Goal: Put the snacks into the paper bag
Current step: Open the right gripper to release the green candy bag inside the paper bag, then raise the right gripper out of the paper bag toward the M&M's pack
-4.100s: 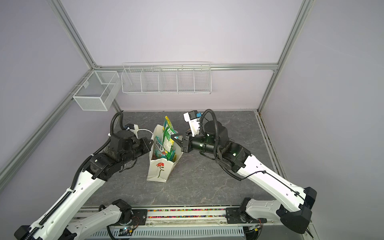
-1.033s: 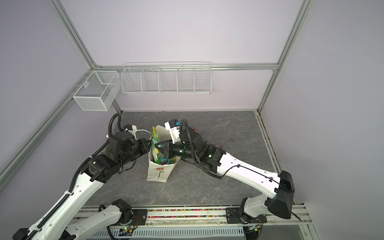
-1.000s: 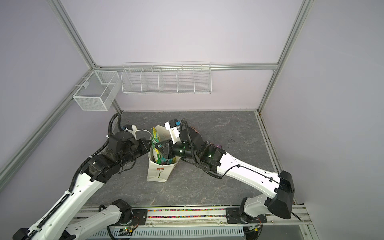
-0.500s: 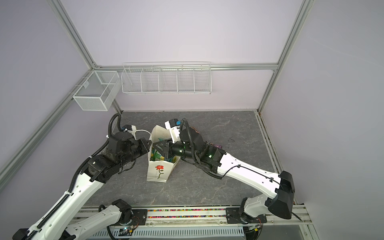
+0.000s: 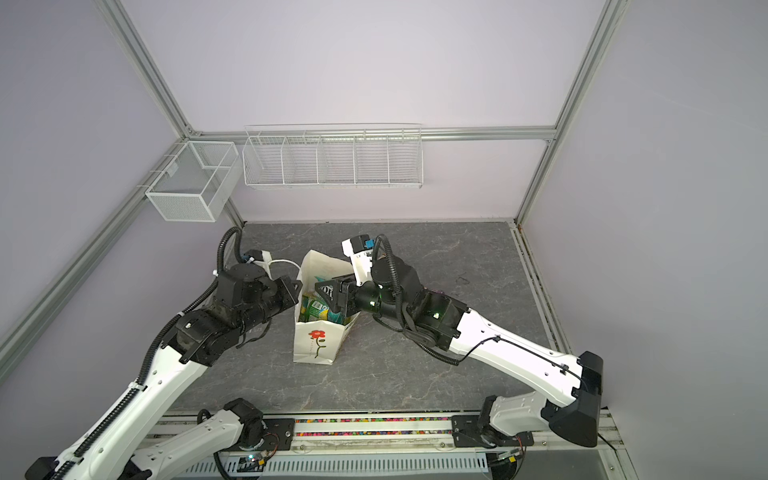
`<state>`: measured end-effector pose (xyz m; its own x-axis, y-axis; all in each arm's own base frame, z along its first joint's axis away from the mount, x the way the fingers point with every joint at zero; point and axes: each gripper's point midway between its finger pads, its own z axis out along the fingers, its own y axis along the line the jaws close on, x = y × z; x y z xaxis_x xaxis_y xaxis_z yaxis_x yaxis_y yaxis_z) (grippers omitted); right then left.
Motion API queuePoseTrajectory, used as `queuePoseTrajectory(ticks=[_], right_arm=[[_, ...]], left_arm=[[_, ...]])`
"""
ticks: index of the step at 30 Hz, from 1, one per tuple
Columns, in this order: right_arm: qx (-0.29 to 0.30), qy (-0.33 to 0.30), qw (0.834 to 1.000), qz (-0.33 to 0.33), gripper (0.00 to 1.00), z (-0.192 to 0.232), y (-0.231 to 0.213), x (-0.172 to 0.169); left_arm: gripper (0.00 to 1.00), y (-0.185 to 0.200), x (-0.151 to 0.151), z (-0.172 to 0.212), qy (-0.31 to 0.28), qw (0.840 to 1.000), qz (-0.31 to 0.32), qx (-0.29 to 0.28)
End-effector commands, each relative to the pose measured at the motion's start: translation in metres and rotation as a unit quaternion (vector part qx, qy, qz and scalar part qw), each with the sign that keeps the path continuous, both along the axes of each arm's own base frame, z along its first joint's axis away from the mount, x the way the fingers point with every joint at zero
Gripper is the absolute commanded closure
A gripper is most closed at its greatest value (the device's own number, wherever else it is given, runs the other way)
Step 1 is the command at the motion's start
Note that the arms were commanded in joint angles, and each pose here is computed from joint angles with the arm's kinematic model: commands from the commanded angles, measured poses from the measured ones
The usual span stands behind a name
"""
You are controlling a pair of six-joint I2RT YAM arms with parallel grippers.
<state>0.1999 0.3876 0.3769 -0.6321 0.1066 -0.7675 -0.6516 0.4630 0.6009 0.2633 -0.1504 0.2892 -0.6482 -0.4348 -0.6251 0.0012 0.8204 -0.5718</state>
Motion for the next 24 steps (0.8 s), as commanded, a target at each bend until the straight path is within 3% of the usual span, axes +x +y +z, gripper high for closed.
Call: queuePoseTrajectory(ticks=[1, 13, 24], right_arm=[[-0.007, -0.03, 0.999, -0.032, 0.43, 0.017, -0.021, 0.004], [-0.047, -0.033, 0.991, -0.118, 0.24, 0.008, -0.081, 0.028], [-0.06, -0.019, 0.983, -0.171, 0.17, -0.005, -0.128, 0.042]], left_arm=[[1.0, 0.001, -0.001, 0.019, -0.023, 1.0, 0.0, -0.005], [1.0, 0.002, 0.0, 0.019, -0.024, 1.0, 0.003, 0.001], [1.0, 0.002, 0.002, 0.018, -0.022, 1.0, 0.005, 0.005]])
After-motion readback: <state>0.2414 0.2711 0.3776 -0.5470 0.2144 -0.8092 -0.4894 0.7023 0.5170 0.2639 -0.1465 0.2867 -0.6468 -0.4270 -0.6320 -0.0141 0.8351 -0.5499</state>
